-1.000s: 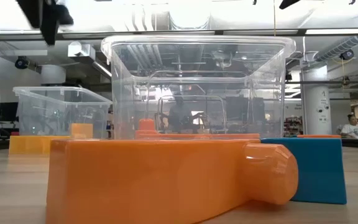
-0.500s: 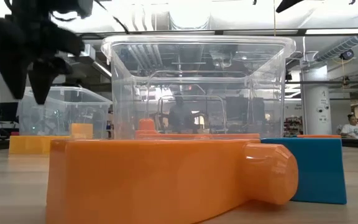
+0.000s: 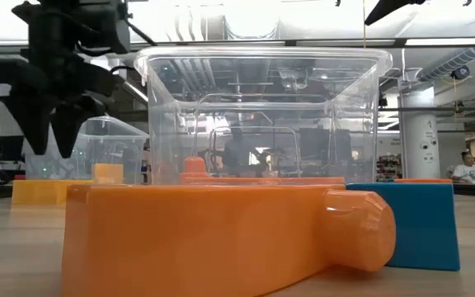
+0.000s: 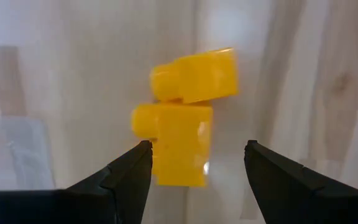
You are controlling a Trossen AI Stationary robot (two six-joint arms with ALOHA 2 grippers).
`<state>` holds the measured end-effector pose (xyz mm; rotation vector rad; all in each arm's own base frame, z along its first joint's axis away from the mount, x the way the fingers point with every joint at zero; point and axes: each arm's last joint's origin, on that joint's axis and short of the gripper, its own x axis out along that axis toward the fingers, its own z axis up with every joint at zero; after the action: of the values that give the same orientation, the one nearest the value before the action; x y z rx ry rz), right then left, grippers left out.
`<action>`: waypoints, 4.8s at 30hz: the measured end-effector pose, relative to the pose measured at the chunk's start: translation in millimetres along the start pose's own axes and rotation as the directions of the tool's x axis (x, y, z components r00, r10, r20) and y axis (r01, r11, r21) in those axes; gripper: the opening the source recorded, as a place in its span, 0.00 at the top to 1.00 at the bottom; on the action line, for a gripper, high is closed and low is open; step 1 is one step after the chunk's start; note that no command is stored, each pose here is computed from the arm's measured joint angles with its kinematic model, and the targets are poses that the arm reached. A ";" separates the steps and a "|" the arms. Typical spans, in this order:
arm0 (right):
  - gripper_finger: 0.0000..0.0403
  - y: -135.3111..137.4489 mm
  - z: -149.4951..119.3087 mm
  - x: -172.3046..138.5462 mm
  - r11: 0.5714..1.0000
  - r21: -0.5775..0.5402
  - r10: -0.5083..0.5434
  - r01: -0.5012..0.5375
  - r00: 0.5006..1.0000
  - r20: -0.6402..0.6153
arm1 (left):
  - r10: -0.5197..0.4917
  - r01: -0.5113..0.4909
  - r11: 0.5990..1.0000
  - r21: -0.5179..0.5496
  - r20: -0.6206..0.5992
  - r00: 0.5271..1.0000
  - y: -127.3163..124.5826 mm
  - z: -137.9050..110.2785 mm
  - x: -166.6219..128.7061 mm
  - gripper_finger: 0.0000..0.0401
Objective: Sort blocks
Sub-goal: Put the yellow game piece into the top left transparent bin
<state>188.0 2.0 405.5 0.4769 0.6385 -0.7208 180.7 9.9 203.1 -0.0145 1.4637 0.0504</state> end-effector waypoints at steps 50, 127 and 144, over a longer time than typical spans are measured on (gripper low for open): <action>0.02 -6.0 4.0 5.6 0.999 -0.002 -0.039 0.039 0.999 0.003 | -0.015 0.015 0.999 0.035 -0.012 1.000 25.1 -1.4 8.1 0.16; 0.02 -6.0 3.9 5.7 0.999 -0.028 -0.040 0.040 0.999 0.003 | -0.101 0.099 0.995 -0.020 -0.282 0.954 22.2 15.5 61.3 0.40; 0.02 -6.9 4.6 6.3 0.995 -0.089 -0.044 0.044 0.999 0.004 | -0.049 0.065 0.951 -0.303 0.061 0.997 19.9 -5.9 -12.6 0.40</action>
<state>188.3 -8.1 403.3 0.3811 0.6783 -0.7316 172.7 29.2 215.4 -0.3060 1.3901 0.2282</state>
